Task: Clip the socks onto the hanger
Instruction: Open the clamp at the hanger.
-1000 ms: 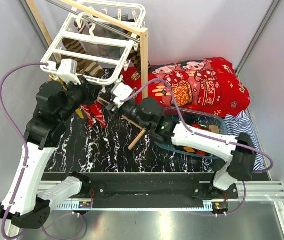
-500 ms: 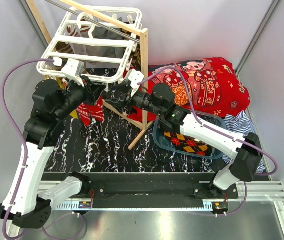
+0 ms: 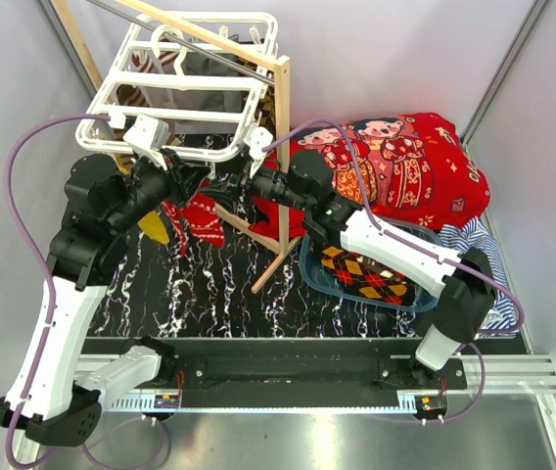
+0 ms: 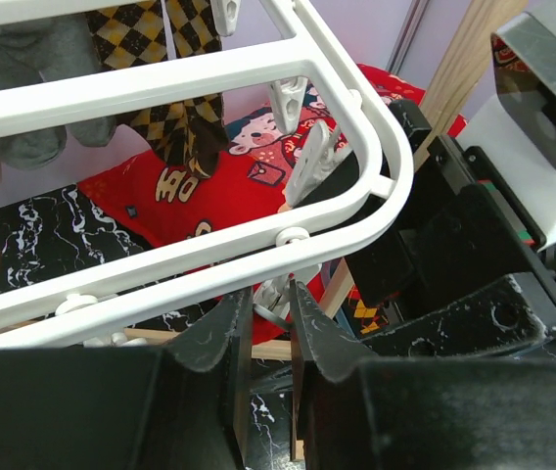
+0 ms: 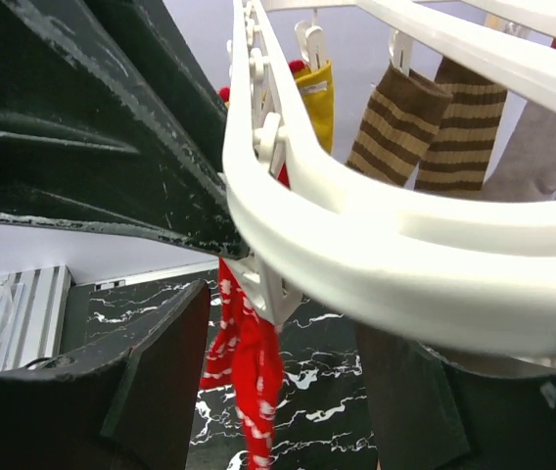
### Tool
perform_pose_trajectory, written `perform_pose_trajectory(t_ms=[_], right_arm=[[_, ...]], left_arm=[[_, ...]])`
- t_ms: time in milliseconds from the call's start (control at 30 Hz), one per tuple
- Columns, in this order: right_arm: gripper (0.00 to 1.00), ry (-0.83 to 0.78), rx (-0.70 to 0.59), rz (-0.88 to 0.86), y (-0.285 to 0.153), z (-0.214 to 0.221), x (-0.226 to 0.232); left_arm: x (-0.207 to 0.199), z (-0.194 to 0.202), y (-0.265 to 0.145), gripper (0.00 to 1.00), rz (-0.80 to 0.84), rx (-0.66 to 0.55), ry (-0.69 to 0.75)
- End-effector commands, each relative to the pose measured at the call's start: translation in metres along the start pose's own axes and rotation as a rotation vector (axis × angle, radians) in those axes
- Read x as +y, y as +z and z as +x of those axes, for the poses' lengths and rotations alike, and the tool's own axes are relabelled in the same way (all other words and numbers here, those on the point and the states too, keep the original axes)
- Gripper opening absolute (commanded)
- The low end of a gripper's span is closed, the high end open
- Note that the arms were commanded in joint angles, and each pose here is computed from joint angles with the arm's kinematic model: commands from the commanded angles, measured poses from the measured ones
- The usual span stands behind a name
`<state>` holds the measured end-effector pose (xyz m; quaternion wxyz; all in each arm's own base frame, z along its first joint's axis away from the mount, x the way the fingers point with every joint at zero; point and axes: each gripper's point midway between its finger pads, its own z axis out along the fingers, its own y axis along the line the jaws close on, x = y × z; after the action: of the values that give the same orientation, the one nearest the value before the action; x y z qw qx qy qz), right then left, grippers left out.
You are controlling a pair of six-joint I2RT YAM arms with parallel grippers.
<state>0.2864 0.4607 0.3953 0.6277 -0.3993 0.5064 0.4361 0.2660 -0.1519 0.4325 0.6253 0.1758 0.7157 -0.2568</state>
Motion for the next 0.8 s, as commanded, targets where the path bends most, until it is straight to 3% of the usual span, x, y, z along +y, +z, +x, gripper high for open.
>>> perform_pose_trajectory(t_ms=[0, 167, 333, 500, 767], right_arm=[[0.67, -0.039, -0.113, -0.046, 0.003, -0.047, 0.001], [0.58, -0.037, -0.107, -0.112, 0.004, -0.048, 0.012], [0.4, -0.028, -0.101, -0.144, 0.001, -0.048, 0.018], [0.31, -0.019, -0.084, -0.15, -0.003, -0.046, 0.02], [0.03, -0.009, -0.087, -0.157, -0.007, -0.049, 0.025]], left_arm=[[-0.01, -0.016, -0.005, 0.01, 0.05, -0.045, 0.029], [-0.012, -0.018, -0.006, 0.01, 0.057, -0.052, 0.022], [-0.015, -0.019, -0.008, 0.02, 0.065, -0.056, 0.015], [-0.014, -0.023, -0.009, 0.02, 0.059, -0.066, 0.013], [-0.009, -0.026, -0.009, 0.06, 0.024, -0.082, -0.018]])
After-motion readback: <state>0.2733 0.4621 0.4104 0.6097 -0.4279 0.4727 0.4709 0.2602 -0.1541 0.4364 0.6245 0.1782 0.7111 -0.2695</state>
